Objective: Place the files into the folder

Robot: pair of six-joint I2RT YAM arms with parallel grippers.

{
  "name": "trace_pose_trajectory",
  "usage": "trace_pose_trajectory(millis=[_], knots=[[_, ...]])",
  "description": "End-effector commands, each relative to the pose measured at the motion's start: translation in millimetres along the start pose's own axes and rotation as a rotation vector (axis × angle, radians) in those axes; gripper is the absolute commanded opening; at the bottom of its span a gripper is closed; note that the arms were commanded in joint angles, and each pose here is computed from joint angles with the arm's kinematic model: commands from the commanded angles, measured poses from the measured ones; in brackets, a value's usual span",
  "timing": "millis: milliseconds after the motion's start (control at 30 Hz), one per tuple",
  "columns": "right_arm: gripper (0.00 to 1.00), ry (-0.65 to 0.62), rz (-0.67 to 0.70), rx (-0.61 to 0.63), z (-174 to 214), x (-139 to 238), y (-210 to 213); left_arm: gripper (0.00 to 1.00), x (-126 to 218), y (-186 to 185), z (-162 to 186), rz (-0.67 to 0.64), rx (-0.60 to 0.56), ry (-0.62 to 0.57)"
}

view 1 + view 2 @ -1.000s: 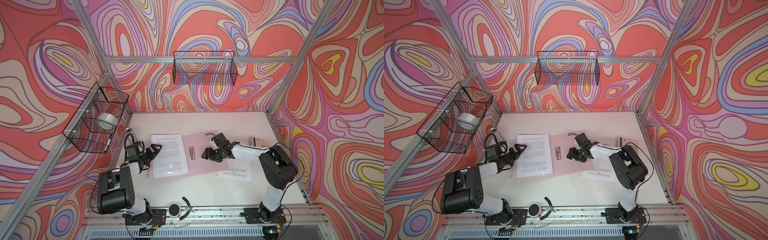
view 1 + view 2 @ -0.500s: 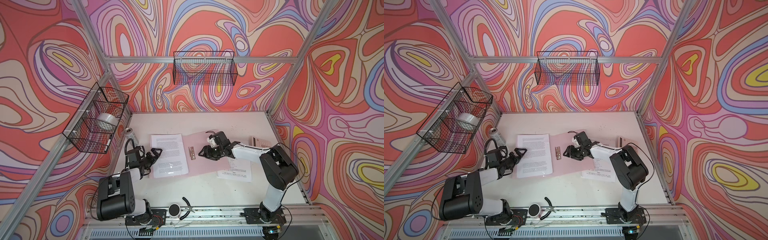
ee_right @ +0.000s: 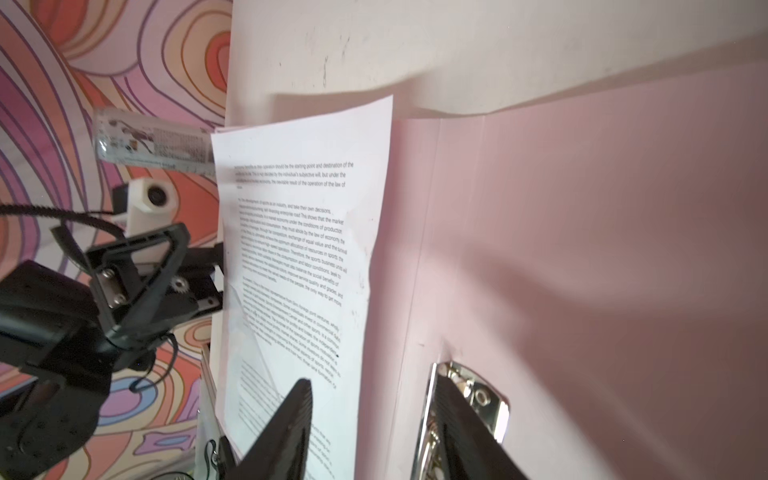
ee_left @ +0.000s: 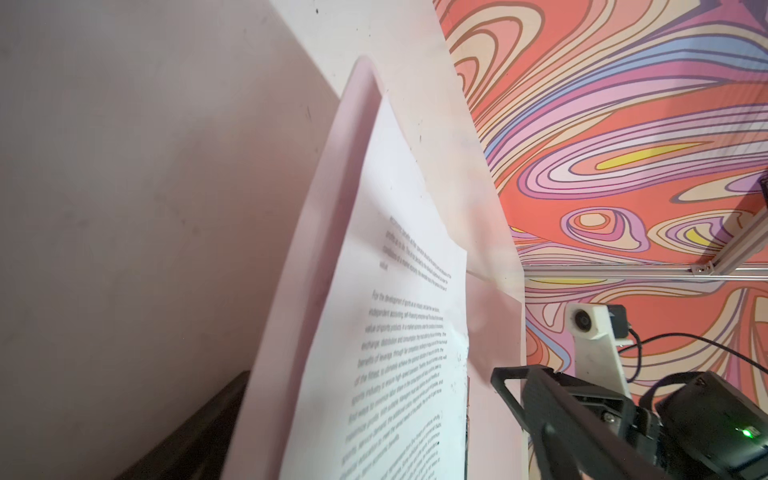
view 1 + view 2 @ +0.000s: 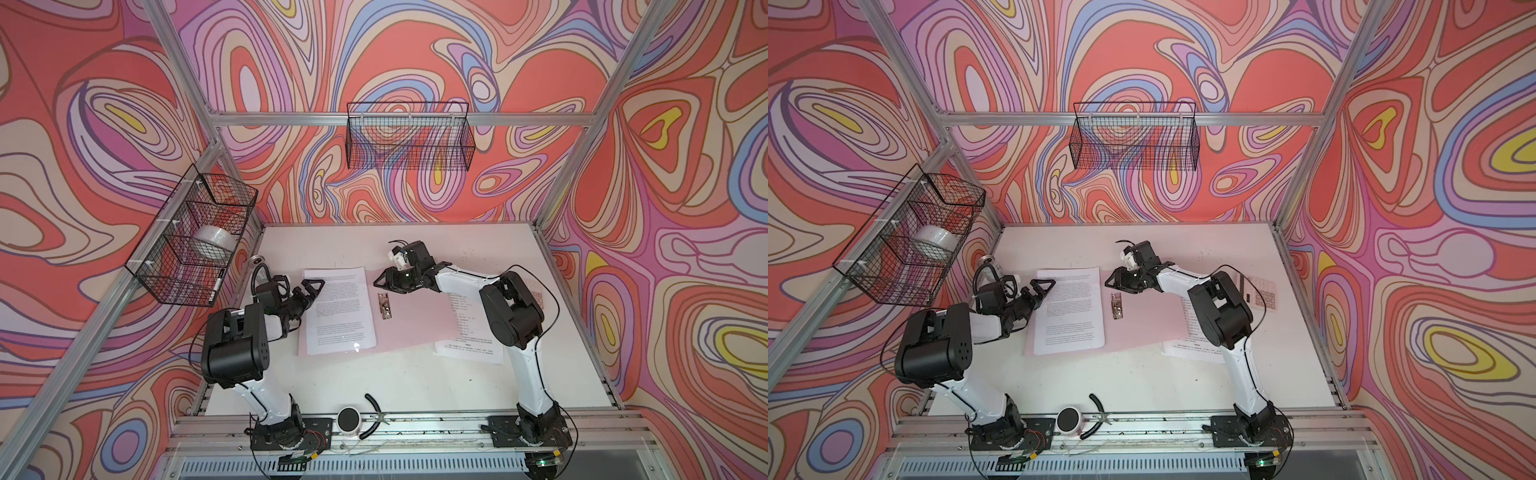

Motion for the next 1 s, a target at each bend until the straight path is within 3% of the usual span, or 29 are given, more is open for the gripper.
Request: trace_pose_trajectory(millis=[0,367,867,967], knots=[[0.48,0.002,-0.051,0.036,-9,-11,11,0.99,-4,-2,-4,0.028,0.004,0.015],[0.48,0.075,-0.084,0.022,-12,-53,3,0.99,-4,-2,-4,0.032,0.005,0.020],[0.47,0.090,-0.119,-0.003,-11,-63,4,0.98,-7,-1,-5,0.037,0.013,0.030],[0.43,0.093,-0.145,-0.010,-11,-67,4,0.98,-7,0,-5,0.036,0.015,0.033]])
Point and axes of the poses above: each gripper's point midway between its finger pads, its own x axis back along the fingers, its own y axis along the line the jaws close on, z = x × y, the point moved 8 cm from there along x, back along the fingers, and after that the axes turned 12 degrees about x, right-handed, at the moved point
